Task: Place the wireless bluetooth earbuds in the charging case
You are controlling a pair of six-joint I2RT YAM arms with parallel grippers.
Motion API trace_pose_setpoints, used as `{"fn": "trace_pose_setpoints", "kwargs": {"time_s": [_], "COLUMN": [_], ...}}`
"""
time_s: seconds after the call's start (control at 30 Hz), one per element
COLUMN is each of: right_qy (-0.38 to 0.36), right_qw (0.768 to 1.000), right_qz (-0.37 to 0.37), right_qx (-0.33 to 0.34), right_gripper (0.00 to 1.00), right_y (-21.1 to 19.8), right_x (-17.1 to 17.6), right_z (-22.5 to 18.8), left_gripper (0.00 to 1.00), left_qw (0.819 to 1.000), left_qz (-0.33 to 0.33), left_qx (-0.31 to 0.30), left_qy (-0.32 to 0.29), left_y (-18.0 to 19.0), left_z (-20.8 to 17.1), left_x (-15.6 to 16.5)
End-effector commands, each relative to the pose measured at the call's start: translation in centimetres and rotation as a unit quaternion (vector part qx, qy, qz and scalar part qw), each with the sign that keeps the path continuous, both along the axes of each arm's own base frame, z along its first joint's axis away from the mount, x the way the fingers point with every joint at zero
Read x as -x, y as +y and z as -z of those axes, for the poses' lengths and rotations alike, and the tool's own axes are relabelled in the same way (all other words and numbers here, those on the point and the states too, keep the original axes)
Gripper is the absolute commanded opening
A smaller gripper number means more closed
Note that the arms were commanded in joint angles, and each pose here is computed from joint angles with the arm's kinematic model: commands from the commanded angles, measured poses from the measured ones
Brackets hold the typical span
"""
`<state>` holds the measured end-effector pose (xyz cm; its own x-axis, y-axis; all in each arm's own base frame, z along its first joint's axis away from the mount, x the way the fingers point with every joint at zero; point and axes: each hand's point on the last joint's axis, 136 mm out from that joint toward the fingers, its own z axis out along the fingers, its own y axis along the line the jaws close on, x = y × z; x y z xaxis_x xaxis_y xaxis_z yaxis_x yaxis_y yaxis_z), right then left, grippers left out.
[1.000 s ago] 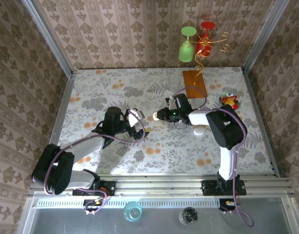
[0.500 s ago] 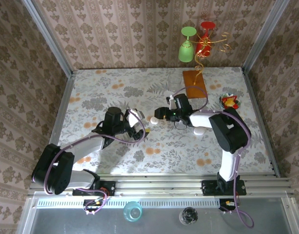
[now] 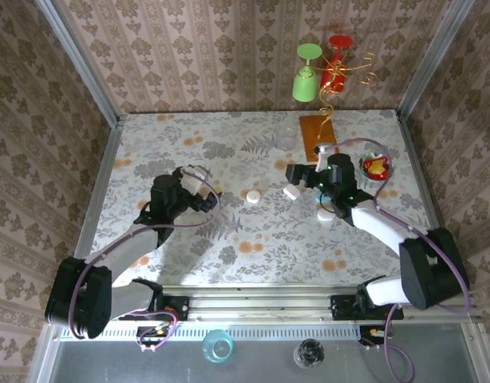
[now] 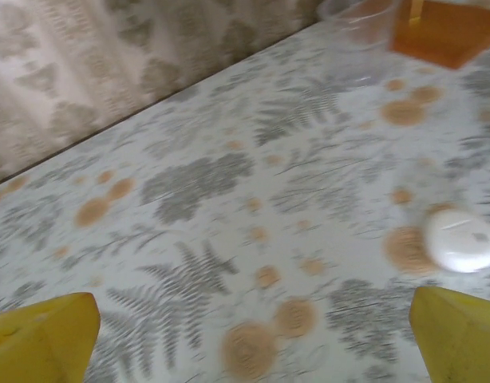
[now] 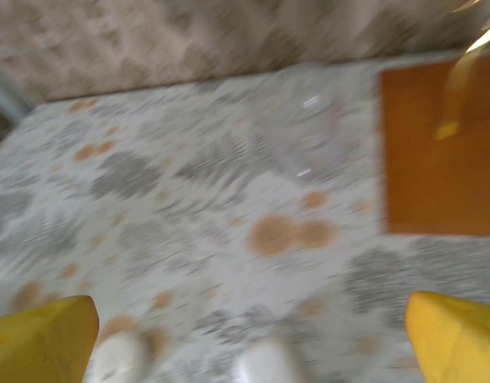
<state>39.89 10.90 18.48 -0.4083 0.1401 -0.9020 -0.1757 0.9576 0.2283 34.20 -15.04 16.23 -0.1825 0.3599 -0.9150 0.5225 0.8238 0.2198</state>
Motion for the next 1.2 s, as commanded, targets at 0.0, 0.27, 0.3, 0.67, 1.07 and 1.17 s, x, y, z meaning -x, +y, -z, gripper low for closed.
{"fn": "trace_pose_setpoints", "kwargs": {"time_s": [0.0,0.27,0.3,0.67,1.07,1.17], "right_qy": [-0.005,-0.011,-0.017,-0.020,-0.020,-0.020], "right_qw": [0.983,0.973,0.974,0.983,0.983,0.983], "right_qz": [0.103,0.163,0.164,0.140,0.140,0.141], "right_qx": [0.150,0.162,0.156,0.117,0.117,0.117], "right_gripper": [0.99,1.00,1.00,1.00,1.00,1.00], "right_y": [-6.1,-10.7,-11.0,-11.8,-11.8,-11.8], "right_x": [0.9,1.2,1.0,-0.1,-0.1,-0.1], "right_z": [1.5,5.0,5.3,8.7,8.7,8.7], "left_gripper": [1.00,1.00,1.00,1.00,1.00,1.00], "left_qw": [0.993,0.981,0.979,0.962,0.965,0.965], "left_qz": [-0.111,-0.188,-0.198,-0.259,-0.257,-0.255], "left_qx": [-0.012,0.028,0.037,0.082,0.054,0.053], "left_qy": [-0.026,-0.027,-0.032,0.011,0.006,0.006], "left_y": [4.7,10.4,11.2,15.1,14.5,14.4], "left_z": [0.3,3.2,3.5,6.7,6.6,6.6], "left_x": [-1.3,-2.5,-2.9,-5.5,-5.9,-5.9]}}
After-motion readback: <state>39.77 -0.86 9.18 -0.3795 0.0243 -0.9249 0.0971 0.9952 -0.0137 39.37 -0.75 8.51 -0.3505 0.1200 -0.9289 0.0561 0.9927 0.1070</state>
